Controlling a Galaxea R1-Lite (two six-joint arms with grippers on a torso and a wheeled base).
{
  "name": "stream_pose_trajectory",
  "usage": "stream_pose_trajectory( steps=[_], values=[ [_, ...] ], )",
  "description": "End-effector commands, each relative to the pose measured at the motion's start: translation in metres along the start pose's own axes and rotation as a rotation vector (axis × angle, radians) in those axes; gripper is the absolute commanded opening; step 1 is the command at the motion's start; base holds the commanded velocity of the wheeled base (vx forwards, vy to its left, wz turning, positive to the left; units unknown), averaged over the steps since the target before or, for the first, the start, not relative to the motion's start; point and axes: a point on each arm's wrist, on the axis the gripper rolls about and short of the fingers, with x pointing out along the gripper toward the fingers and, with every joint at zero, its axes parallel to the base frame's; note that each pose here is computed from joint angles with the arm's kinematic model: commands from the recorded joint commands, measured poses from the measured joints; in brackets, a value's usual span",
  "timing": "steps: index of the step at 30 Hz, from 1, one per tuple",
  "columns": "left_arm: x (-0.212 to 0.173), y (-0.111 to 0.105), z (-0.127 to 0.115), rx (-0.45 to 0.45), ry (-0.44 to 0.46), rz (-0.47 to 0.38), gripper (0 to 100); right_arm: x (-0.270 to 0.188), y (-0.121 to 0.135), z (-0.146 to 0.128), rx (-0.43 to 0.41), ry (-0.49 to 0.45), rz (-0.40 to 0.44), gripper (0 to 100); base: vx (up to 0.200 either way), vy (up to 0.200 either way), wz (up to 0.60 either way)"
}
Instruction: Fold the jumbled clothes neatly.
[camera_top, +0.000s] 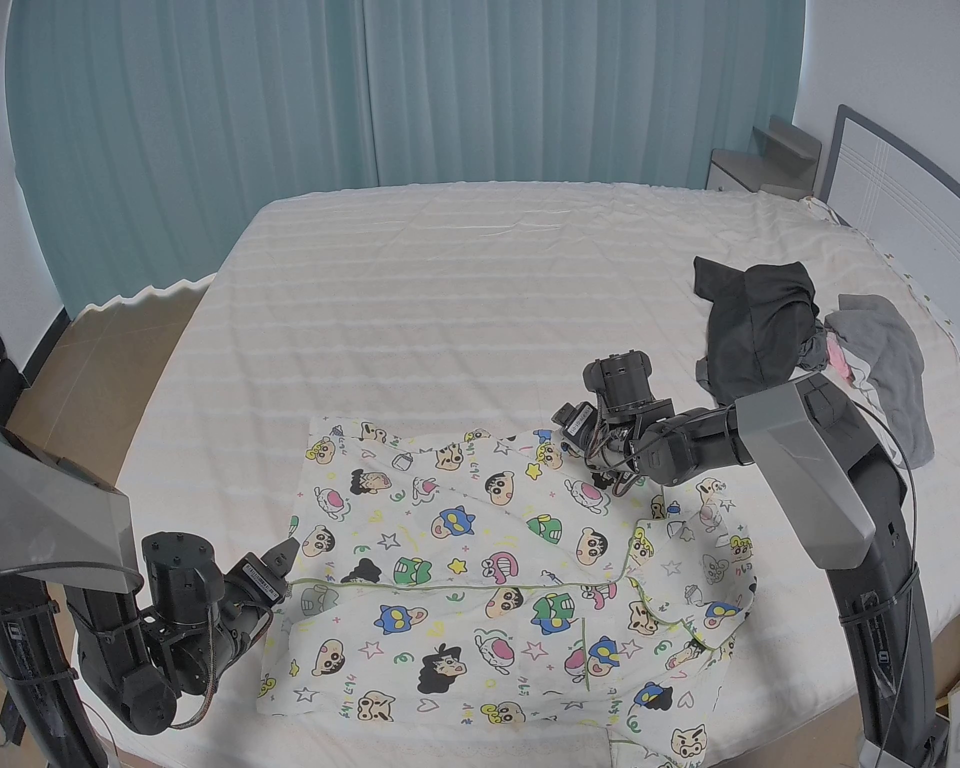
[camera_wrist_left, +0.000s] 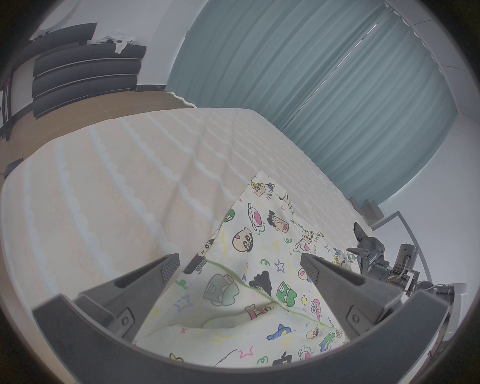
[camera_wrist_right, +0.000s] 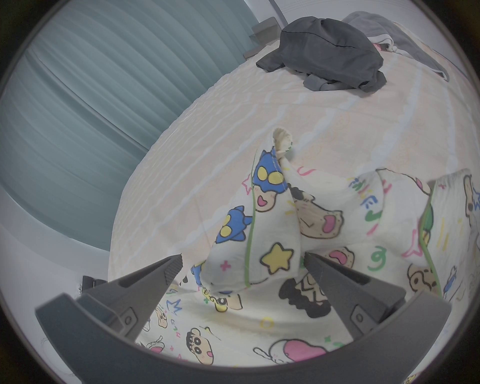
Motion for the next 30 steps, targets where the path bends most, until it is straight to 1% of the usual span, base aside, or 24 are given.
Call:
stream_pose_trajectory(
  steps=[1,8,13,18,22,28,30],
  values=[
    [0.001,0.0,-0.001,0.001,0.001,0.004,100,0.001,0.0,-0.001,-0.002,0.001,0.0,100,0.2,0.0,0.0],
    [0.001,0.0,-0.001,0.005,0.0,0.004,100,0.003,0.005,0.002,-0.019,-0.012,0.018,100,0.0,0.0,0.0],
    [0.001,0.001,-0.001,0.004,-0.001,0.005,100,0.009,0.008,0.005,-0.016,-0.014,0.015,100,0.0,0.0,0.0],
    [0.001,0.001,-0.001,0.005,-0.001,0.007,100,0.021,0.002,-0.006,-0.024,-0.007,-0.02,100,0.0,0.0,0.0],
    [0.001,0.001,-0.001,0.004,-0.002,0.008,100,0.017,0.006,-0.006,-0.025,-0.01,-0.015,100,0.0,0.0,0.0],
    [0.002,0.002,-0.002,0.007,0.003,0.013,100,-0.004,0.026,0.014,-0.001,-0.052,0.045,100,0.0,0.0,0.0],
    [0.002,0.002,-0.002,0.007,0.003,0.013,100,-0.011,0.031,0.021,0.021,-0.065,0.061,100,0.0,0.0,0.0]
  ],
)
